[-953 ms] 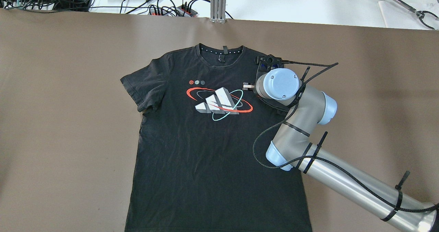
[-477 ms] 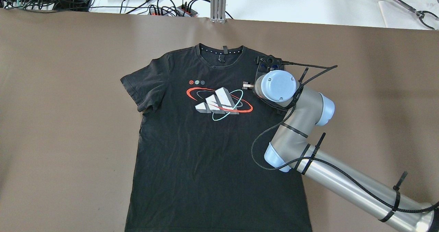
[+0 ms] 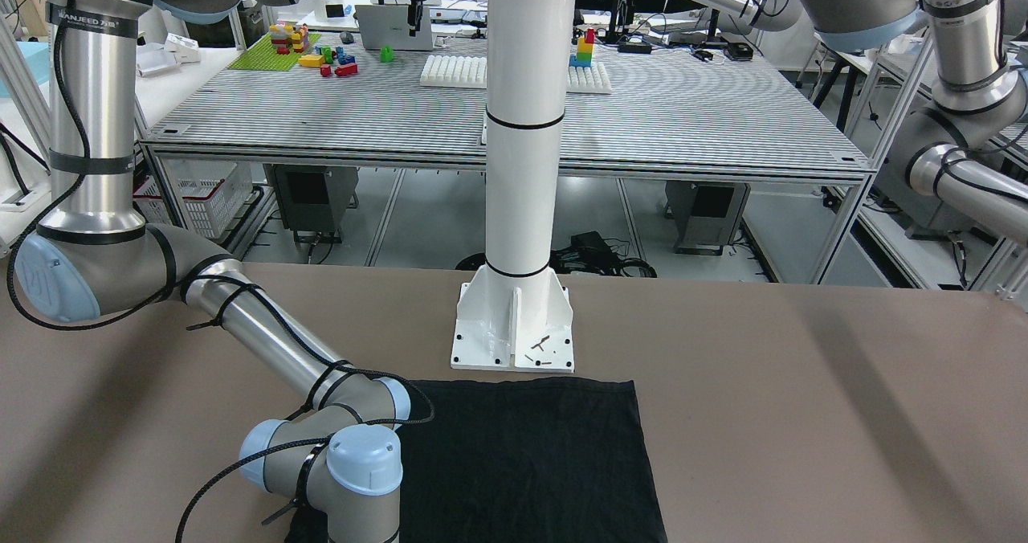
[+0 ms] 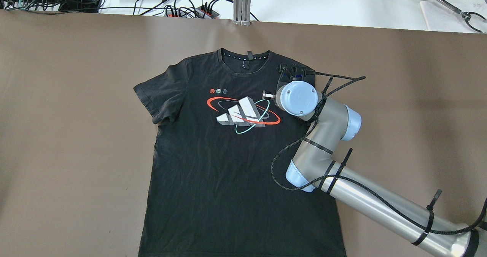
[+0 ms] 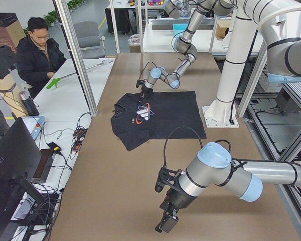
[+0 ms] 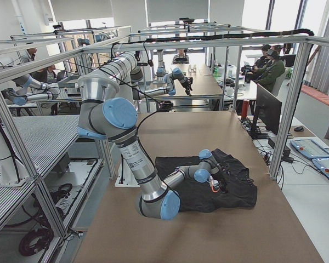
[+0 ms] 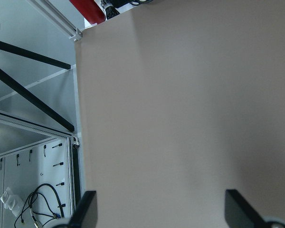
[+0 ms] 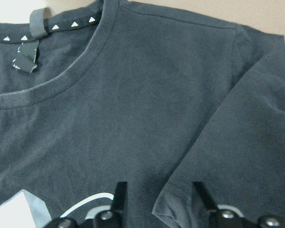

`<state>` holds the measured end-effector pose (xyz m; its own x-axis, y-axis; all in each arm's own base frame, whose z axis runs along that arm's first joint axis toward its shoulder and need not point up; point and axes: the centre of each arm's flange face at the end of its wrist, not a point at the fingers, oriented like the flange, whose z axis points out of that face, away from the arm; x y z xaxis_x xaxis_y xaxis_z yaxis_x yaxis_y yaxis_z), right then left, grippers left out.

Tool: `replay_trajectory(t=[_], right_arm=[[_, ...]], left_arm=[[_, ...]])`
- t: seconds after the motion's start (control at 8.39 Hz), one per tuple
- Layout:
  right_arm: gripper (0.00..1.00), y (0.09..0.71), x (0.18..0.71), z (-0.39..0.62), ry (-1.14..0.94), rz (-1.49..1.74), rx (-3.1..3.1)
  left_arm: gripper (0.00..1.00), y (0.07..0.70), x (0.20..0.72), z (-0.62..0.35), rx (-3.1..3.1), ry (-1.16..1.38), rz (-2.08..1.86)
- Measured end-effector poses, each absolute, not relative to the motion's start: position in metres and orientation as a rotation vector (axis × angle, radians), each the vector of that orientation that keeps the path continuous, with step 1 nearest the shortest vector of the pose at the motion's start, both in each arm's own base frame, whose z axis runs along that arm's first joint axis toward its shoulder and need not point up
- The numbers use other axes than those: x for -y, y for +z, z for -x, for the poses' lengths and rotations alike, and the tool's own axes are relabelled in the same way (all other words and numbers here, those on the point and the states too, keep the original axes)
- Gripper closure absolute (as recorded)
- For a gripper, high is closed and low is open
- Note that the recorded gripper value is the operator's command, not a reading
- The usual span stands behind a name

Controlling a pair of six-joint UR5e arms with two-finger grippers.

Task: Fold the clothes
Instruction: 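Grasp the sleeve with the right gripper and fold it inward onto the shirt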

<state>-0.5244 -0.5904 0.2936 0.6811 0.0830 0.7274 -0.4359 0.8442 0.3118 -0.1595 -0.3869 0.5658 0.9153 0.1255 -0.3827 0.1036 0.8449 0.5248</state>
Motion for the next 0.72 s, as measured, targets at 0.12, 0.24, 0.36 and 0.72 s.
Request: replay_trajectory(t=[0.12, 0.24, 0.36, 0.72], right_arm=[[0.06, 0.295, 0.592, 0.522, 0.283, -0.503, 0.764], [0.06, 0.297, 0.593, 0.52, 0.271, -0.505, 0.76], [0.06, 0.304, 0.591, 0.518, 0.264, -0.5, 0.755], [0.06, 0.33, 0.569, 0.494, 0.25, -0.48, 0.763]], left_arm=[[0.06, 0.567, 0.387, 0.159, -0.42, 0.013, -0.566], [0.06, 0.568, 0.386, 0.159, -0.421, 0.014, -0.564], [0.06, 0.569, 0.385, 0.159, -0.421, 0.015, -0.563], [0.06, 0.569, 0.385, 0.159, -0.419, 0.016, -0.563]])
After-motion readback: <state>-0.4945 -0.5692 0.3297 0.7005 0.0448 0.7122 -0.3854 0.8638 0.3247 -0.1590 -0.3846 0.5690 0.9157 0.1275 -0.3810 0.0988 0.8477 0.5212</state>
